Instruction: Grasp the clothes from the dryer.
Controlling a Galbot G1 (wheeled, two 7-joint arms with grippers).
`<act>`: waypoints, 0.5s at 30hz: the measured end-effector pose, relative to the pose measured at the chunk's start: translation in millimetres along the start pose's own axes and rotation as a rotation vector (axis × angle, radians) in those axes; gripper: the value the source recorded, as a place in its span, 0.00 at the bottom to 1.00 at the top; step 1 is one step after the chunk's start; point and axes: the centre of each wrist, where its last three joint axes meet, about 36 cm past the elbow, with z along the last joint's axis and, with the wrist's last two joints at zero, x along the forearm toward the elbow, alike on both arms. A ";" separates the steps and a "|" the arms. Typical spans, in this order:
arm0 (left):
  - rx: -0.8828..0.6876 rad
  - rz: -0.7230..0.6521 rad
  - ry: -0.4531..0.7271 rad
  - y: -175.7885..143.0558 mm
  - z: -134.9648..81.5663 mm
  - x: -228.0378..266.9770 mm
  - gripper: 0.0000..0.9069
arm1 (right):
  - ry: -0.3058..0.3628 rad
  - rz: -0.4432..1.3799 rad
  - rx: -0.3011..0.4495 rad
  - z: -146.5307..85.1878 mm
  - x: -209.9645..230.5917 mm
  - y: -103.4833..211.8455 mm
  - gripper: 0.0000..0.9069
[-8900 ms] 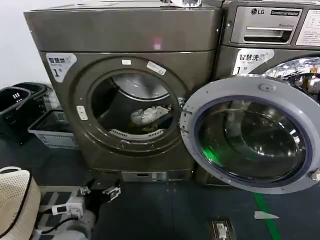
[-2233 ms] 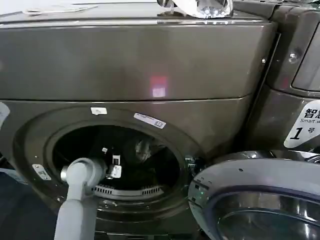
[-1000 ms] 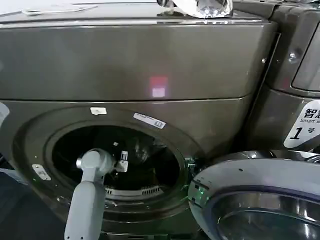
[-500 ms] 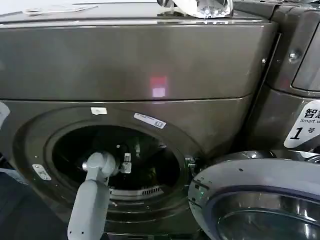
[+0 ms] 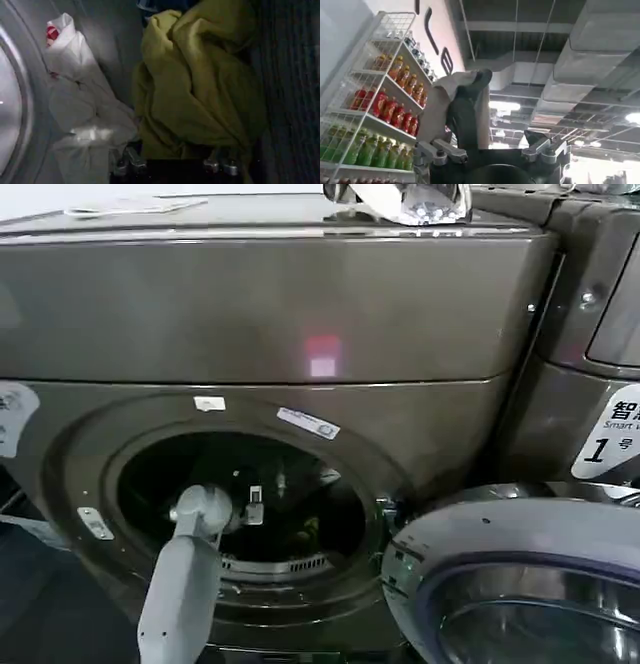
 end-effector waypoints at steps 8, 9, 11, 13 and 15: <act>0.007 -0.021 -0.033 -4.3 0.3 0.8 0.00 | 0.000 0.000 0.001 0.1 0.0 0.0 1.00; 0.007 -0.027 -0.038 -4.1 0.3 1.7 0.00 | 0.000 -0.001 0.001 0.4 0.0 0.2 1.00; 0.007 -0.041 -0.047 -3.6 -0.3 3.8 0.00 | 0.001 -0.001 0.000 0.8 0.2 0.3 1.00; 0.009 -0.060 -0.057 -3.1 -1.1 6.5 0.00 | 0.001 0.000 0.000 1.1 0.4 0.2 1.00; 0.013 -0.089 -0.068 -2.0 -2.9 10.9 0.00 | 0.001 0.000 0.000 1.3 0.4 0.2 1.00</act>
